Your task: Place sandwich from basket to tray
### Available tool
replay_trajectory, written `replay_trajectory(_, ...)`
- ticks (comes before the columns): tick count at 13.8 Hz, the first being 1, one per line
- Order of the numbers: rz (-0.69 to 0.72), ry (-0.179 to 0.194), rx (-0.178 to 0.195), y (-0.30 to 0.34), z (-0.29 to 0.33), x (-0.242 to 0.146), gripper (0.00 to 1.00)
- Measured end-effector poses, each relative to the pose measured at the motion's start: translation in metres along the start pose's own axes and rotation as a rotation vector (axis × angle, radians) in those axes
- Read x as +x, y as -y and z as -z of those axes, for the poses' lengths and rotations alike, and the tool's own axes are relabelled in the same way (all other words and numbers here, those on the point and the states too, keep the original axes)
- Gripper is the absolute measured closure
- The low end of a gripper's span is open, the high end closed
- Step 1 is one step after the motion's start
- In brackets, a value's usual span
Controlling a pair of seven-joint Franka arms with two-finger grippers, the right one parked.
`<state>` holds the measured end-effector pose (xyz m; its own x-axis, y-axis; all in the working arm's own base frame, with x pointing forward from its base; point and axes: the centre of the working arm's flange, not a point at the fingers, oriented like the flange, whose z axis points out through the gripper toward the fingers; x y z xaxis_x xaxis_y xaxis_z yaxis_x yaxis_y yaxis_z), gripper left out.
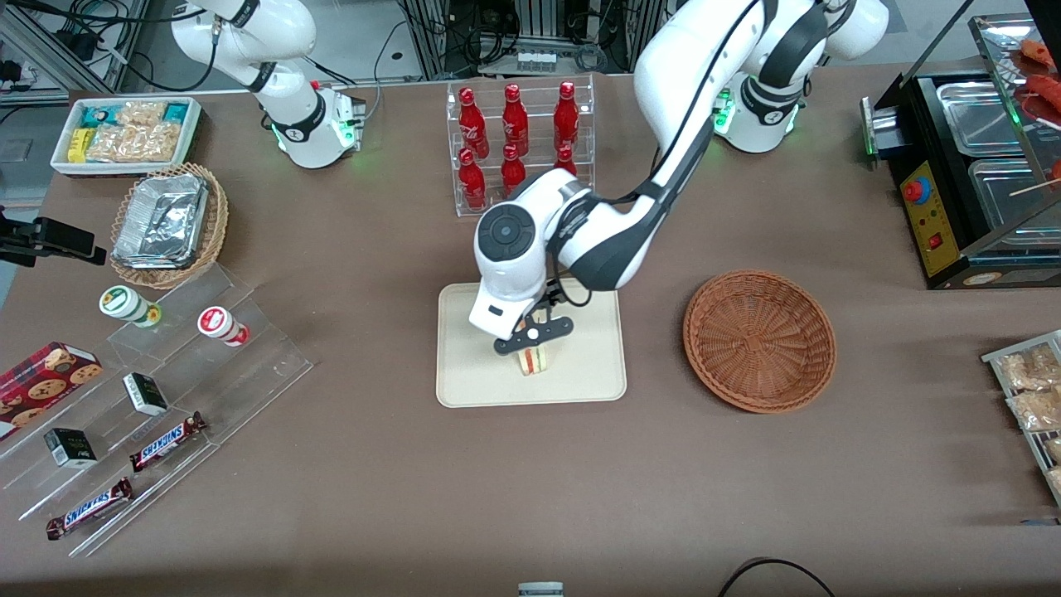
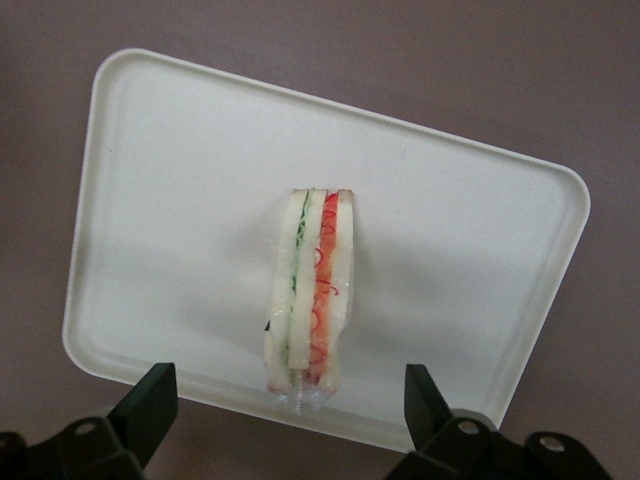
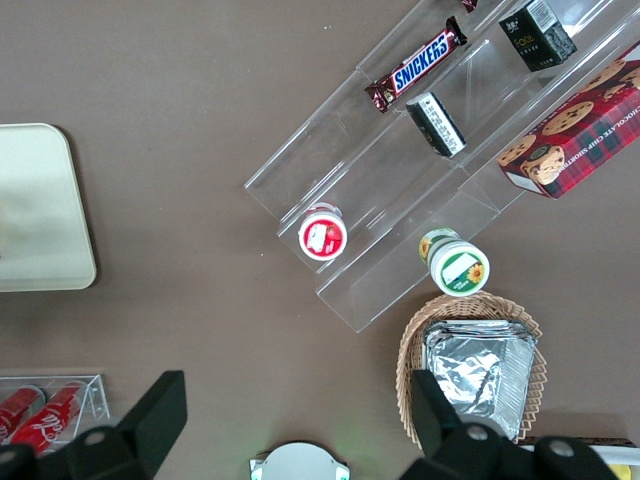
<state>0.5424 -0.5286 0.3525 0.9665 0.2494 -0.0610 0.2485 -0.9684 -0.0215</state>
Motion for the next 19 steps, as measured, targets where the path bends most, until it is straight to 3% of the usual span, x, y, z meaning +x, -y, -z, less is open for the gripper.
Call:
replay_trajectory(4,-0.109,0.021,0.031,0.058,0.058,0.046,0.00)
replay_trajectory(10,-0.234,0.056,0.036,0.174,0.106,0.122,0.00)
replay_trajectory(13,-0.314,0.073,0.034,0.232,0.117,0.135,0.00)
replay_trajectory(19,-0.384,0.039,0.004,0.350,0.157,0.129,0.00)
